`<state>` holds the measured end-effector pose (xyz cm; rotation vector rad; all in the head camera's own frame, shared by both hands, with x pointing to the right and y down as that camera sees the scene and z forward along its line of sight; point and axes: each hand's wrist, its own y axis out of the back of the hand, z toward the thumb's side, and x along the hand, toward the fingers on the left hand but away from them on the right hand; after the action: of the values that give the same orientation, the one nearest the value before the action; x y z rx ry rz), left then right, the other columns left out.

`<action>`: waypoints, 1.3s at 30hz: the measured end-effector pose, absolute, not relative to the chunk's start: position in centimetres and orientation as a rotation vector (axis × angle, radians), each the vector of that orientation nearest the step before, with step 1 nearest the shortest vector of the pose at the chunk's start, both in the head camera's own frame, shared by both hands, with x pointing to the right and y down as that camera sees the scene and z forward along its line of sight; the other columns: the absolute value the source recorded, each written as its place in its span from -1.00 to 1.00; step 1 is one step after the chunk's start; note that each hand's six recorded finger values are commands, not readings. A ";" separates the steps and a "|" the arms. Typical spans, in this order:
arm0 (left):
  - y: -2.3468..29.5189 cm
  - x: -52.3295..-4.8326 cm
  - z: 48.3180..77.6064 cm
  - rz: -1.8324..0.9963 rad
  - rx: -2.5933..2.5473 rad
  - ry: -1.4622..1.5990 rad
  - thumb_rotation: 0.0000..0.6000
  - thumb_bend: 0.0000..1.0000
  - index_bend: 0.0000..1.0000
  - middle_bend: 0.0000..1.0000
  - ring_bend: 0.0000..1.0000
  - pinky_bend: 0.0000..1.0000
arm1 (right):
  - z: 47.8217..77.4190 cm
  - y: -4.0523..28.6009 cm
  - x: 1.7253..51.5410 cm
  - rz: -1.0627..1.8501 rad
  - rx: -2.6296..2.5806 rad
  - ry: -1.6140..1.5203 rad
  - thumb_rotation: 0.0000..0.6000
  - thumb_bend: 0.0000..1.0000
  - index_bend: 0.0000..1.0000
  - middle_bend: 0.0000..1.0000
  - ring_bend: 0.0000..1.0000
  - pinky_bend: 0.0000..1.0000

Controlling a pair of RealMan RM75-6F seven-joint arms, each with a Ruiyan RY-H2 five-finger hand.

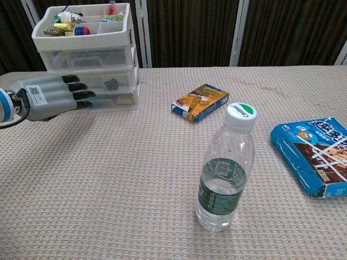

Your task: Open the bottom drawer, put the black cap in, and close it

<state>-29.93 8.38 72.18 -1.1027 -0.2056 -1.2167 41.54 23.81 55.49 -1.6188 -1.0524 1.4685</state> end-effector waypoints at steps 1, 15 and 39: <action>8.2 -30.0 72.2 -1.224 -1.101 -0.202 1.00 1.00 -0.80 -1.00 -1.00 -0.89 | 55.5 23.8 41.5 1.468 -1.619 -1.052 1.00 -1.00 -0.92 -1.00 -1.00 -1.00; 7.9 -31.4 72.1 -1.264 -1.092 -0.193 1.00 1.00 -0.80 -1.00 -1.00 -0.89 | 55.5 23.9 41.5 1.469 -1.620 -1.050 1.00 -1.00 -0.92 -1.00 -1.00 -1.00; 12.5 -32.8 63.5 -1.222 -1.324 0.281 1.00 -0.46 -0.94 -1.00 -1.00 -0.96 | 55.4 23.9 41.6 1.475 -1.609 -1.052 1.00 -1.00 -0.92 -1.00 -1.00 -1.00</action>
<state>-32.77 12.54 63.52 -1.3236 0.2813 -1.2223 41.63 23.88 55.41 -1.6089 -1.0517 1.4754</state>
